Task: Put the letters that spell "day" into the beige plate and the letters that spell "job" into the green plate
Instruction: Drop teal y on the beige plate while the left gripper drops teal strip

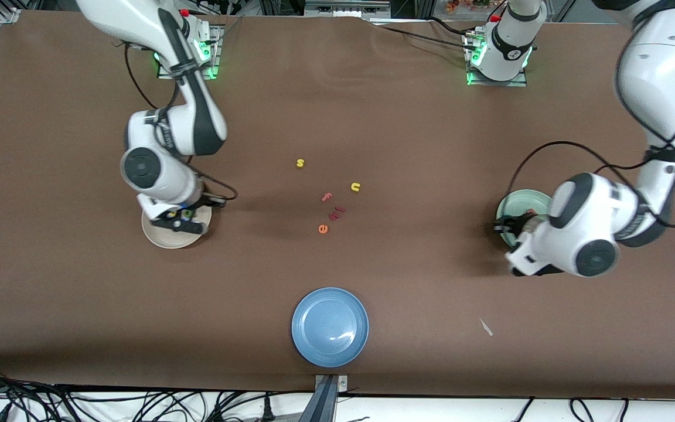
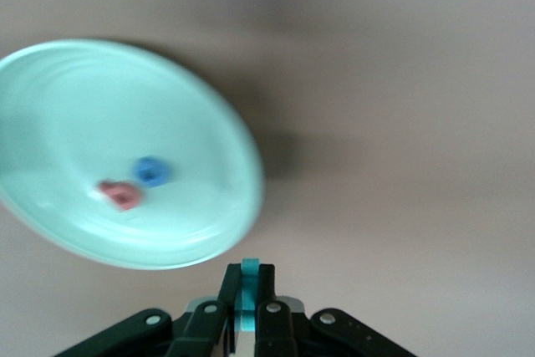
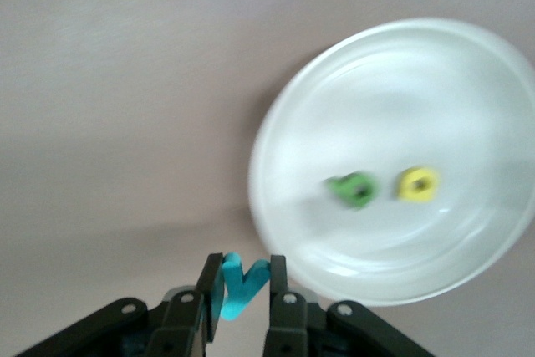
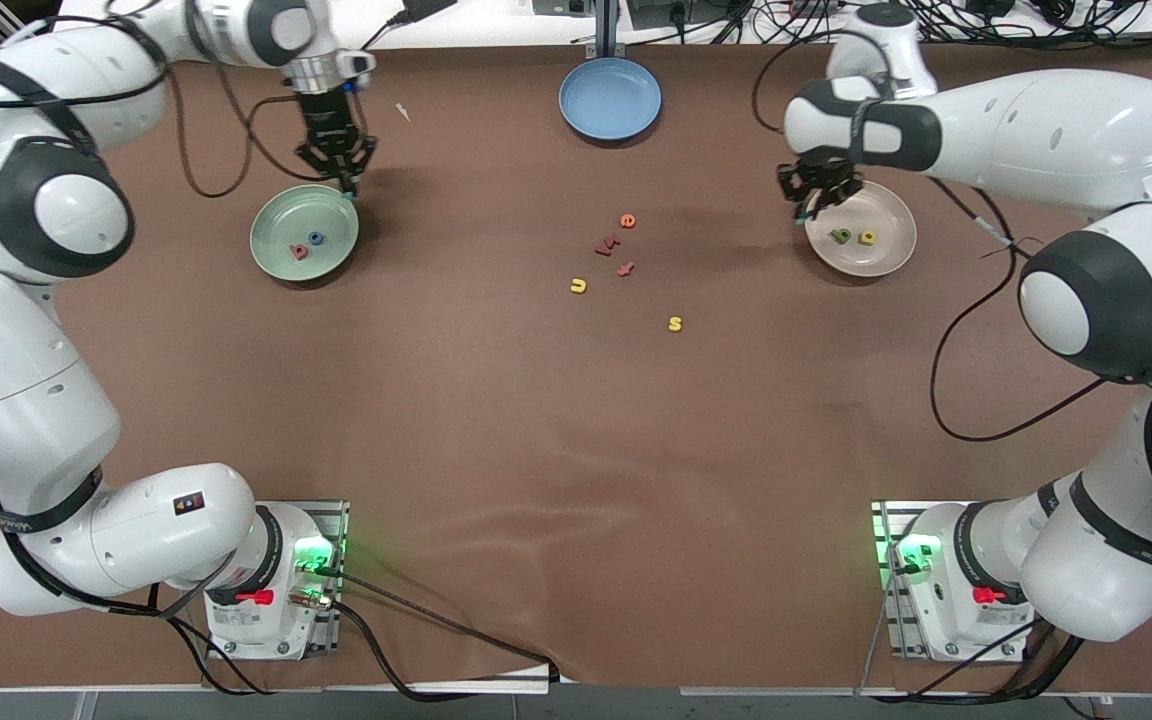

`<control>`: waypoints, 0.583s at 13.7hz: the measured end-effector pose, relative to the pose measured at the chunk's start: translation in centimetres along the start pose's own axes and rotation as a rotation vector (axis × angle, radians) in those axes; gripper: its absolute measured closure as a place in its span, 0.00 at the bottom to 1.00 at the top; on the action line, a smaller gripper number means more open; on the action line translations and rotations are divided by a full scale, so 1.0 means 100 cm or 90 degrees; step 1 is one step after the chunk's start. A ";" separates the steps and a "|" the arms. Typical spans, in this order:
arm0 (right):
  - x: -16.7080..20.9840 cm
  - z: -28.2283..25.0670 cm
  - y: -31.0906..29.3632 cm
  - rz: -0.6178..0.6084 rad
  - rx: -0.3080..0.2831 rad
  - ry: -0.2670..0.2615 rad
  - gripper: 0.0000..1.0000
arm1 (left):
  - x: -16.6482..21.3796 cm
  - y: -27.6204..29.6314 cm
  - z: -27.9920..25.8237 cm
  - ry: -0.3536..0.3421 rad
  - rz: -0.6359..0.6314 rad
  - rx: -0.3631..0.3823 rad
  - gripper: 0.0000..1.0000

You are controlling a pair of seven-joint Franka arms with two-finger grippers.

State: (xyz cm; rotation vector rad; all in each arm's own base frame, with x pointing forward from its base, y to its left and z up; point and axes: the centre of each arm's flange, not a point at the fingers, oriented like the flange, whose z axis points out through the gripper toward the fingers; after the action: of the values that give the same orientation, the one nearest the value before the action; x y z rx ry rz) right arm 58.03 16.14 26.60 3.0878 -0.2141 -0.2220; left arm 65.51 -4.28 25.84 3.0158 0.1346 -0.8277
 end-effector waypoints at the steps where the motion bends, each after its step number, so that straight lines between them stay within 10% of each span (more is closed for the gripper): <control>1: 0.006 0.002 0.018 -0.011 -0.004 -0.002 0.74 | 0.001 -0.024 0.011 -0.019 0.014 -0.007 0.93; 5: 0.016 0.033 0.066 -0.035 -0.020 -0.037 0.74 | 0.005 -0.058 0.050 -0.051 0.041 -0.021 0.93; 8: 0.016 0.048 0.076 -0.033 -0.028 -0.052 0.48 | 0.008 -0.046 0.057 -0.038 0.052 -0.024 0.93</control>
State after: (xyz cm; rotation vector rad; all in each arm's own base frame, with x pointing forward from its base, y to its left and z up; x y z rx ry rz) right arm 57.90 8.25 22.00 3.0466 -0.1312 -0.3514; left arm 62.91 0.21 20.55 2.9358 0.0252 -0.8963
